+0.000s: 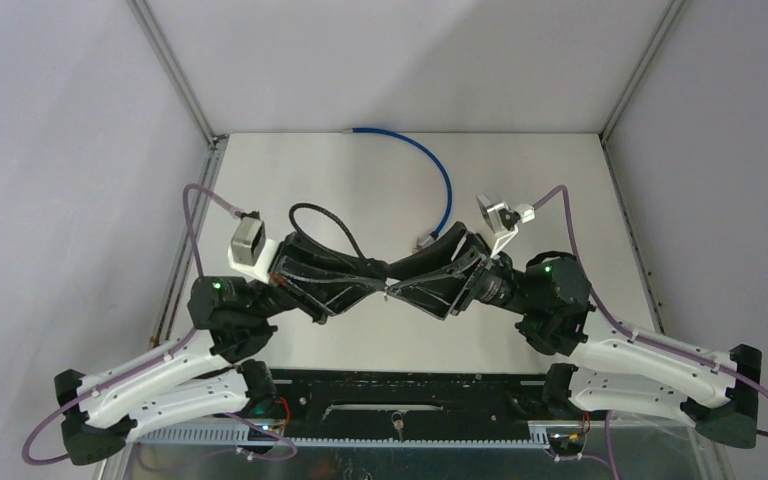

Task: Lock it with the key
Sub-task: Lock the lock.

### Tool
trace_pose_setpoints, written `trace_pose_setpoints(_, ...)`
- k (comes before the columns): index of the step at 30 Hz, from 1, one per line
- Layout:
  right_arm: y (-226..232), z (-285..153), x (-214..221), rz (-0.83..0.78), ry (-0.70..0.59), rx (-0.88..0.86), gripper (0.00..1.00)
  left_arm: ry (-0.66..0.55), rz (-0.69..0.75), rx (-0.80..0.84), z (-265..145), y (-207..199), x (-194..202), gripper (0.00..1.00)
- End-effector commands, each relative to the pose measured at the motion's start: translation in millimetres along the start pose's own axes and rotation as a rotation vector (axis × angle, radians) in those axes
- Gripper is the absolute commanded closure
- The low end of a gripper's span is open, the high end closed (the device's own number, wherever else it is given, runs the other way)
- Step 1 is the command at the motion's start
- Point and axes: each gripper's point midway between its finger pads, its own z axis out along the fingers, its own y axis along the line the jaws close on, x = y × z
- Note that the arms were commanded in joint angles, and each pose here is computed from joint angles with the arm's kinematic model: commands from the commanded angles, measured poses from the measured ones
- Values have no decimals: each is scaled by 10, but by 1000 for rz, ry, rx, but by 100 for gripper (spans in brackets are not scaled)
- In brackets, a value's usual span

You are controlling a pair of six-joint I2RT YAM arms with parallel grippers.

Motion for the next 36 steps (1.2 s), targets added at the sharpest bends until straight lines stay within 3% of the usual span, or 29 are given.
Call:
trace_pose_setpoints(1,260,60,-231,13,-57,-94,54,-34,16,89,88,-199,-199,100)
trace_pose_setpoints(9,289,59,-249,13,-62,-108,59,-20,-8,102,110,-183,-129,100)
trace_pose_setpoints(24,303,66,-249,-18,-65,-124,88,-5,-16,52,106,-70,-61,100)
trace_pose_setpoints(36,241,72,-333,-210,-42,-38,100,58,-36,-63,77,170,120,100)
